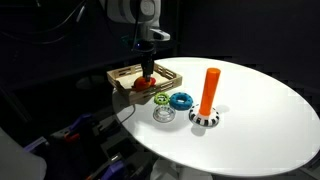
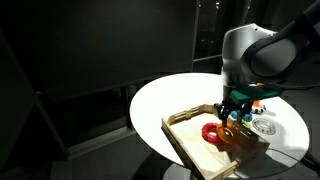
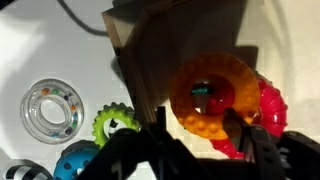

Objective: Put the orange ring in the box.

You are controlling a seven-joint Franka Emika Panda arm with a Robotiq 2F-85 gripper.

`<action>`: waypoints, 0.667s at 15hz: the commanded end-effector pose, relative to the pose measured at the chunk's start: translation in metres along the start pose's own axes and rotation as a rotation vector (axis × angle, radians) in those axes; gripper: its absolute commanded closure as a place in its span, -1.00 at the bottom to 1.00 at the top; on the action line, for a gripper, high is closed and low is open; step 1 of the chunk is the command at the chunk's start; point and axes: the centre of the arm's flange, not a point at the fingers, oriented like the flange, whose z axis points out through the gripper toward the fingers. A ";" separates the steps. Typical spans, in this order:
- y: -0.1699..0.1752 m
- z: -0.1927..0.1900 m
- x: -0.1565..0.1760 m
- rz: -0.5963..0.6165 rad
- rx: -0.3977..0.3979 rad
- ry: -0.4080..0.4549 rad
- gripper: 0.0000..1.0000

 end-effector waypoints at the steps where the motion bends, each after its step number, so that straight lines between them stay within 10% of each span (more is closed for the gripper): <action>1: 0.003 -0.011 0.007 0.016 -0.023 0.001 -0.86; 10: 0.064 -0.056 0.008 0.047 -0.071 -0.095 -1.00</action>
